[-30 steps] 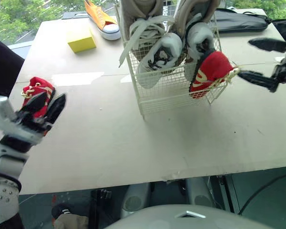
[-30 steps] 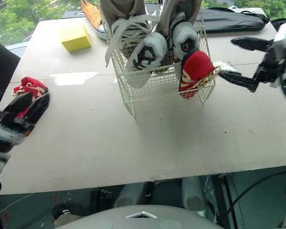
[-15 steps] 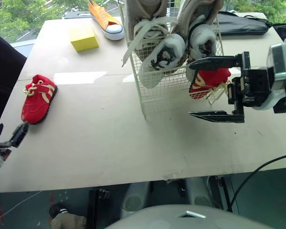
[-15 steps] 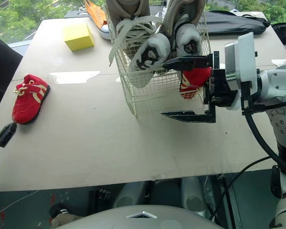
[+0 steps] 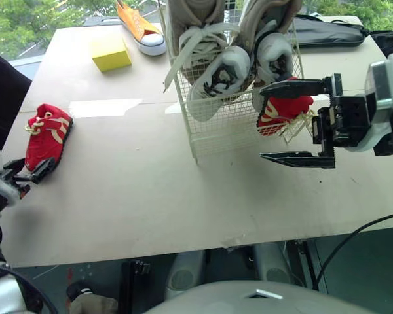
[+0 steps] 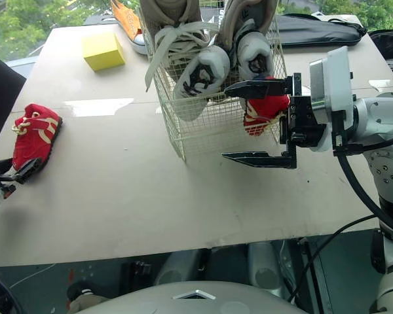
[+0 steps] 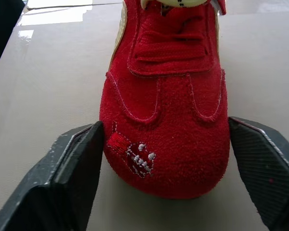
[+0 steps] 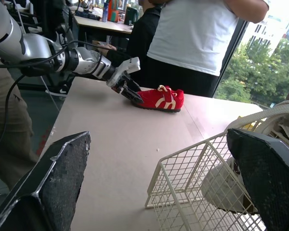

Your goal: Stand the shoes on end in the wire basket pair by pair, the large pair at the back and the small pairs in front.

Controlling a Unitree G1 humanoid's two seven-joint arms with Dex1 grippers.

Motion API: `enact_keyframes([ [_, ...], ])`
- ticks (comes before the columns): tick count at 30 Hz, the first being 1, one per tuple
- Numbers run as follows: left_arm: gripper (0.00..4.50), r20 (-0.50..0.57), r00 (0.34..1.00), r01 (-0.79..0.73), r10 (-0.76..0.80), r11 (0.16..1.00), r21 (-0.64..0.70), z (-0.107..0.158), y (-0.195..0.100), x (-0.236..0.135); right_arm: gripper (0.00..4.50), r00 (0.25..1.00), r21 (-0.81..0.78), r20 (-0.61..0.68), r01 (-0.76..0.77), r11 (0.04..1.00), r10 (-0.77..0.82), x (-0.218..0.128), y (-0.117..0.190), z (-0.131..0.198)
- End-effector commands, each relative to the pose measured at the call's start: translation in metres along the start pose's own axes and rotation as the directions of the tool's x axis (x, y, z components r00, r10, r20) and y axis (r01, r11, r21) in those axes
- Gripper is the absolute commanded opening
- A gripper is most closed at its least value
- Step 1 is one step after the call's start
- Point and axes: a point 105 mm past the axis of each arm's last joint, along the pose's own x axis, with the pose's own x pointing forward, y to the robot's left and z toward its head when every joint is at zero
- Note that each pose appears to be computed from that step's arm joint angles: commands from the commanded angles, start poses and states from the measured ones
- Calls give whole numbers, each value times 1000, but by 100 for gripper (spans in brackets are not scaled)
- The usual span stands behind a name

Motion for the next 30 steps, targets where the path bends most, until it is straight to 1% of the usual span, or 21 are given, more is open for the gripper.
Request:
enact_keyframes([
  [1,286,-54,999,8,-7,1000,22,-10,1,-2,450,1000,-33,8,3,999,-3,0,2,10],
  [3,220,-24,1000,8,-7,1000,16,-7,1,-3,450,1000,-24,10,15,1000,-15,1,1,10],
  [5,171,161,987,21,-20,1000,-5,26,-2,-9,450,998,-5,17,68,998,-68,6,-5,7],
  [6,141,233,972,34,-31,999,-8,39,-5,-12,450,996,6,24,89,996,-89,8,-8,7],
  [7,106,306,950,61,-58,998,-1,55,-14,-17,450,994,27,33,103,994,-103,10,-10,6],
  [8,56,348,934,85,-81,996,5,65,-22,-19,450,993,49,42,105,993,-107,12,-11,6],
  [9,7,416,902,121,-113,993,8,83,-38,-21,450,992,89,66,105,991,-111,15,-13,6],
  [11,3,494,854,181,-163,983,10,108,-65,-23,450,988,135,88,113,984,-126,21,-18,7],
  [12,3,537,822,223,-192,975,8,122,-83,-23,450,983,136,80,151,979,-162,25,-26,7],
  [15,3,617,736,331,-280,943,33,158,-134,-20,450,967,151,109,214,965,-232,33,-45,12],
  [17,3,648,687,384,-329,922,60,175,-162,-21,450,953,171,127,252,952,-275,35,-58,16],
  [19,3,663,650,429,-372,899,84,185,-183,-22,450,941,193,133,284,939,-312,36,-67,17],
  [20,3,668,639,444,-382,892,85,188,-189,-23,450,937,200,130,296,934,-325,37,-70,17],
  [21,3,667,653,435,-360,899,59,187,-189,-20,450,936,201,131,297,934,-326,38,-70,17],
  [23,3,627,699,421,-344,907,29,175,-180,-18,450,937,198,137,293,935,-323,39,-67,17],
  [25,69,581,756,410,-300,910,-63,162,-157,-19,450,941,191,155,270,944,-300,39,-60,19],
  [26,93,540,803,357,-252,929,-98,153,-138,-17,450,949,176,171,235,956,-265,38,-54,21],
  [27,146,499,845,295,-194,946,-133,145,-116,-15,450,955,164,184,204,965,-233,37,-48,23],
  [28,179,457,877,248,-150,955,-162,137,-94,-14,450,960,156,192,175,972,-203,36,-43,24],
  [29,228,405,907,200,-118,965,-167,129,-75,-14,450,962,151,195,164,975,-192,36,-41,24],
  [30,290,344,936,138,-79,979,-150,120,-55,-13,450,962,150,194,163,975,-191,35,-40,24],
])
